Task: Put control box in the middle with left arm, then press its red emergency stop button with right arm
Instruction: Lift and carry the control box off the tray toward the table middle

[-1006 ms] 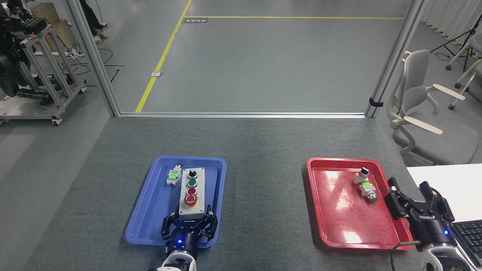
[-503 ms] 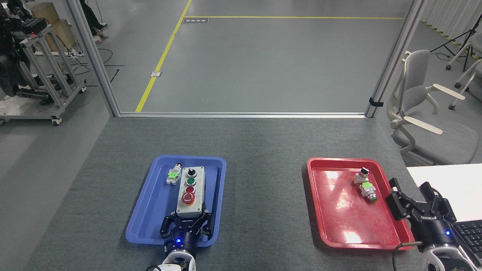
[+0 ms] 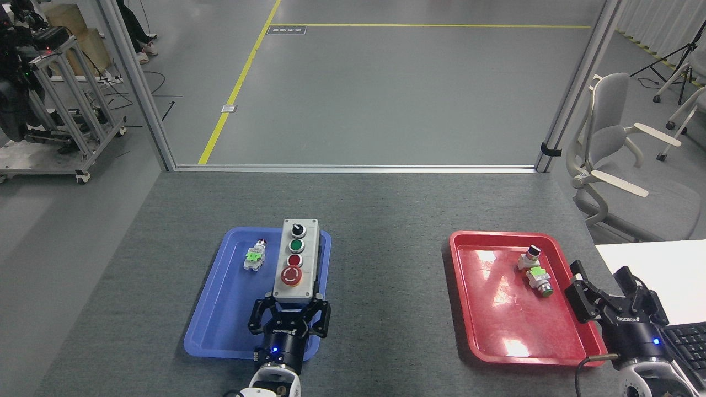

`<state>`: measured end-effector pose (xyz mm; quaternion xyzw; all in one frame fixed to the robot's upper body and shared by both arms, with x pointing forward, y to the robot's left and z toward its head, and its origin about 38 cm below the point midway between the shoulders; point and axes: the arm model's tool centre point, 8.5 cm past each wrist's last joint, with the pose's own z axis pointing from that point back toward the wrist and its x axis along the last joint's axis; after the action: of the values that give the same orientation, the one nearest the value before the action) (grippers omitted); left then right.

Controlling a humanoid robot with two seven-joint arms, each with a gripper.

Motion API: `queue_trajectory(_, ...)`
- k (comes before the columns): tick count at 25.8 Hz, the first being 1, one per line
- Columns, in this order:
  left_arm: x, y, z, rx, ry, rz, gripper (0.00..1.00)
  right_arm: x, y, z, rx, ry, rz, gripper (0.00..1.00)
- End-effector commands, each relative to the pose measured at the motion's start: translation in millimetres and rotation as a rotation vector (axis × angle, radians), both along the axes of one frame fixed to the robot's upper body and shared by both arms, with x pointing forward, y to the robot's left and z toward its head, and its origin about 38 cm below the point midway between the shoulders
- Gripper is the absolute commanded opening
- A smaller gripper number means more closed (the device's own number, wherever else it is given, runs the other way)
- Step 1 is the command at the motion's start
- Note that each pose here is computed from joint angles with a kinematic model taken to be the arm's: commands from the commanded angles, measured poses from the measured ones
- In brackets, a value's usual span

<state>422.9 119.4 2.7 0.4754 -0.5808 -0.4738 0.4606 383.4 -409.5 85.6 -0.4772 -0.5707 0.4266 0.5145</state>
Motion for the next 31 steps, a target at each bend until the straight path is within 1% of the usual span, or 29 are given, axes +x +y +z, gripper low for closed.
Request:
queue_trajectory(1, -7.1, -46.8, 4.8, 0.028, -0.011, -0.126, 0.24, 0.0, 0.7, -0.5, 0.001, 0.001, 0.001, 1.0)
queue_trajectory(2, -10.4, -56.5, 3.5, 0.039, -0.008, -0.158, 0.24, 0.0, 0.8, -0.3, 0.002, -0.001, 0.003, 1.0)
queue_trajectory(4, -13.5, -73.6, 6.6, 0.063, -0.017, -0.205, 0.24, 0.0, 1.2, -0.2, 0.002, -0.001, 0.006, 1.0)
queue_trajectory(7, -25.2, -94.7, -2.3, 0.1, 0.028, -0.289, 0.24, 0.1, 2.3, -0.8, 0.005, -0.001, 0.007, 1.0)
queue_trajectory(10, -30.3, -103.0, -10.9, 0.135, 0.055, -0.331, 0.24, 0.1, 2.2, -1.2, 0.006, 0.0, 0.001, 1.0)
queue_trajectory(11, -30.8, -102.7, -12.6, 0.132, 0.063, -0.331, 0.23, 0.1, 2.2, -1.2, 0.006, 0.0, 0.001, 1.0)
queue_trajectory(14, -26.0, -96.6, -20.9, 0.125, 0.126, -0.31, 0.12, 0.1, 2.2, -1.3, 0.008, -0.001, 0.0, 1.0)
queue_trajectory(16, -20.5, -92.7, -23.0, 0.114, 0.155, -0.295, 0.08, -0.1, 1.7, -2.3, 0.008, 0.002, -0.003, 1.0)
queue_trajectory(19, -17.2, -92.4, -22.2, 0.115, 0.161, -0.294, 0.07, -0.1, 1.1, -1.9, 0.007, 0.001, -0.003, 1.0)
queue_trajectory(20, -16.6, -91.9, -23.0, 0.12, 0.164, -0.294, 0.03, -0.1, 1.0, -1.9, 0.007, 0.001, -0.004, 1.0)
queue_trajectory(22, -14.5, -86.5, -29.0, 0.122, 0.19, -0.279, 0.01, -0.2, -0.1, -1.2, 0.004, -0.001, -0.005, 1.0)
queue_trajectory(24, -12.9, -79.1, -36.7, 0.081, 0.237, -0.244, 0.01, -0.3, -0.8, -1.3, 0.002, 0.001, -0.006, 1.0)
queue_trajectory(25, -12.7, -77.4, -37.7, 0.059, 0.249, -0.226, 0.01, -0.3, -0.8, -1.3, 0.002, 0.001, -0.006, 1.0)
queue_trajectory(27, -12.1, -78.5, -35.1, 0.045, 0.248, -0.205, 0.0, -0.3, -1.3, -1.0, 0.001, 0.001, -0.006, 1.0)
queue_trajectory(31, -18.0, -96.2, -20.3, 0.073, 0.21, -0.139, 0.0, -0.5, -4.4, 1.0, -0.008, -0.001, -0.007, 1.0)
